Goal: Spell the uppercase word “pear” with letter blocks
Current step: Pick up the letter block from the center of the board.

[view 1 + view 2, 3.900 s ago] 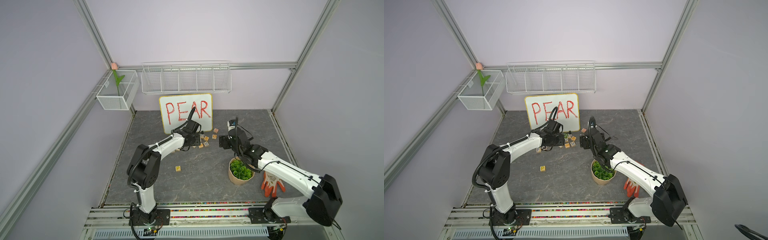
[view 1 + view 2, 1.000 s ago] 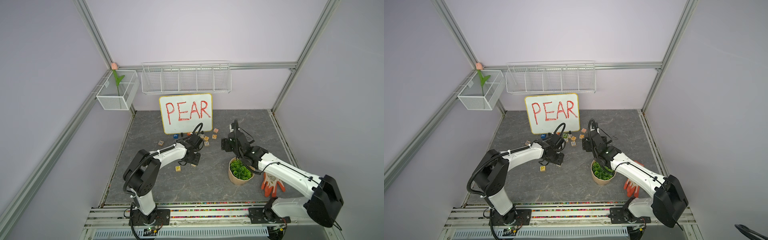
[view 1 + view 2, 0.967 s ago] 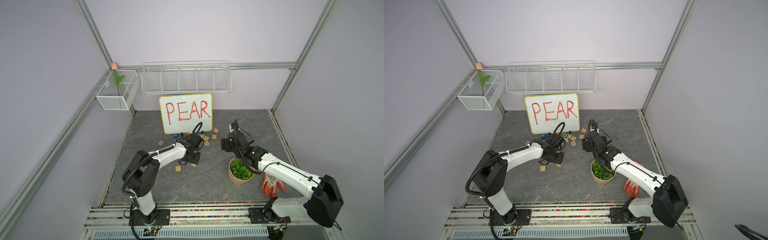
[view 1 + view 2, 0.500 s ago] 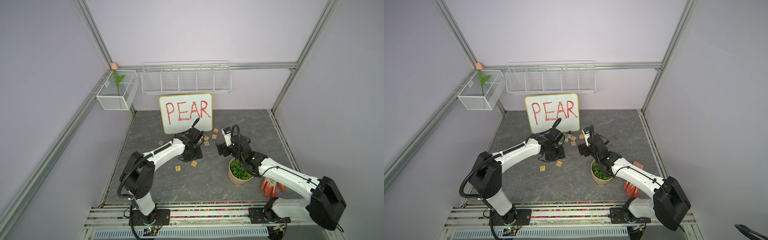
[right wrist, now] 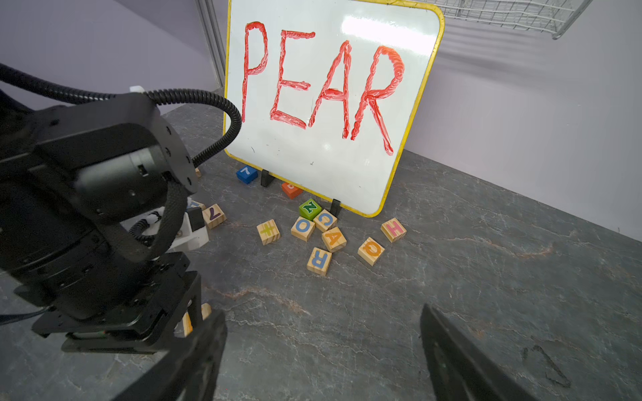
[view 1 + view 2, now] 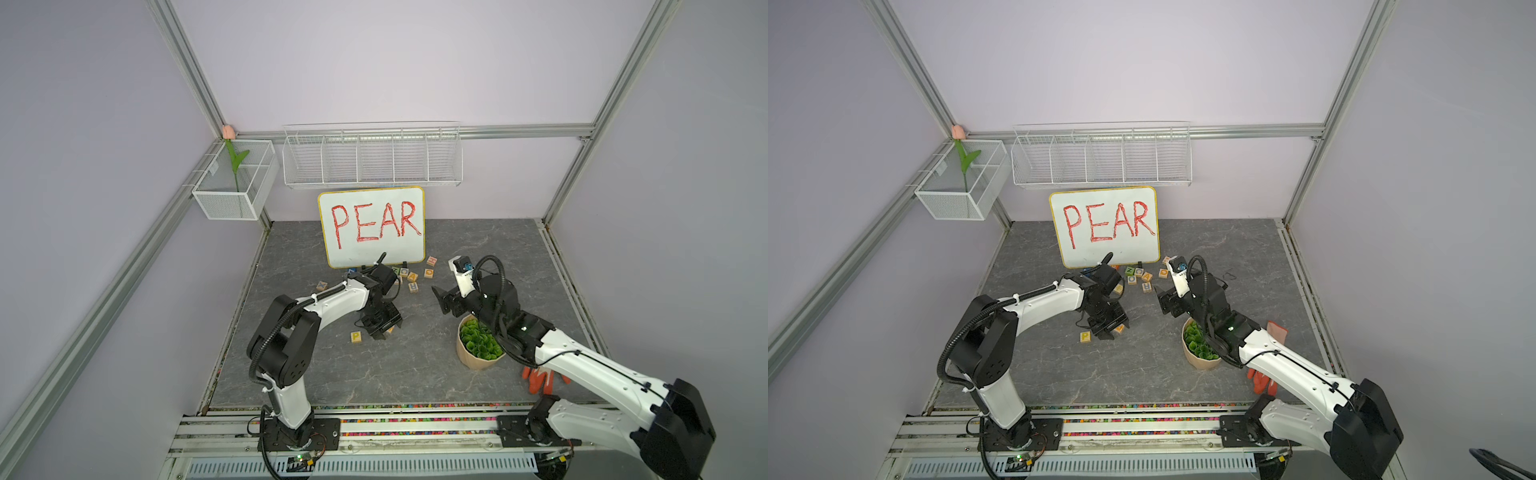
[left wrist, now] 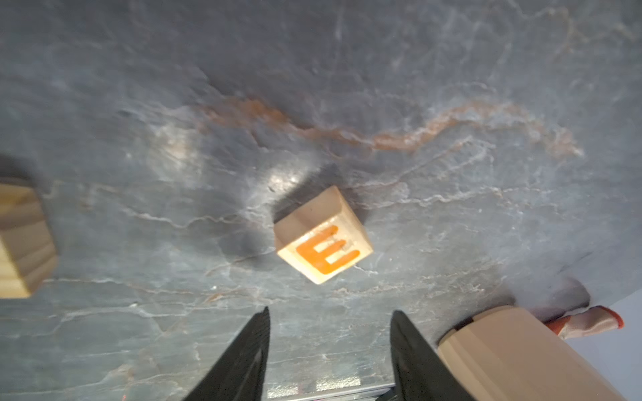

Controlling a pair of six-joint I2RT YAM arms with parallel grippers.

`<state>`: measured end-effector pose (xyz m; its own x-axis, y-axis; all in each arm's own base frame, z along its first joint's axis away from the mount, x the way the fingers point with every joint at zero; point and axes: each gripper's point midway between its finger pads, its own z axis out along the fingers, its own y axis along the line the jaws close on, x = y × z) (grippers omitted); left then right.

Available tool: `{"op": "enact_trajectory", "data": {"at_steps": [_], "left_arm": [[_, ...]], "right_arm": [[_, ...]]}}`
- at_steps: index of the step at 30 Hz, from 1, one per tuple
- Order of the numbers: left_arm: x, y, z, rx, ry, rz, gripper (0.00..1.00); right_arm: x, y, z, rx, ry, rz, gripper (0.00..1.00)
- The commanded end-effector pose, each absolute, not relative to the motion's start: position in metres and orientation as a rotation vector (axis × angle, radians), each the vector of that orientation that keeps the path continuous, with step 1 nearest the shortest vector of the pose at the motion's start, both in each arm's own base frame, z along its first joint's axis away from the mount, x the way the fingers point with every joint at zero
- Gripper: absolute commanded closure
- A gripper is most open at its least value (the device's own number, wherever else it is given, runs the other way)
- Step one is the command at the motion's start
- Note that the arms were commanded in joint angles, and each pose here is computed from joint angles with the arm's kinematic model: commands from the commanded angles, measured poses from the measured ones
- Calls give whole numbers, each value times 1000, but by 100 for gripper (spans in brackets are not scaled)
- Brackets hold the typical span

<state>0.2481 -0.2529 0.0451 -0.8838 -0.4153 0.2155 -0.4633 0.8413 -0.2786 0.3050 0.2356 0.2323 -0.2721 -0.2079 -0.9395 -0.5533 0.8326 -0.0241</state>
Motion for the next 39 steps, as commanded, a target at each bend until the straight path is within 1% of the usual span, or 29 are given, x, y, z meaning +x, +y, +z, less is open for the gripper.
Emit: {"op": "enact_trajectory", "data": {"at_steps": [1,9,16,25,30,35,39], "left_arm": [[252,-252,42,806,-2817,500,44],[258,-255,25,846,-2775,520,45],[263,-250,20,869,-2776,515,51],[263,-238,10,760,-2828,377,57],[272,-232,15,579,-2936,291,65],[278,-232,27,309,-3075,109,66],[277,-233,26,105,-3114,-34,67]], "right_arm": [[303,235,231,-592,1830,362,11],[306,241,223,-610,1854,388,11],[308,241,218,-613,1869,390,11],[310,241,214,-615,1881,386,11],[311,241,212,-616,1888,380,11],[313,239,209,-618,1900,352,11],[314,240,208,-625,1910,349,11]]}}
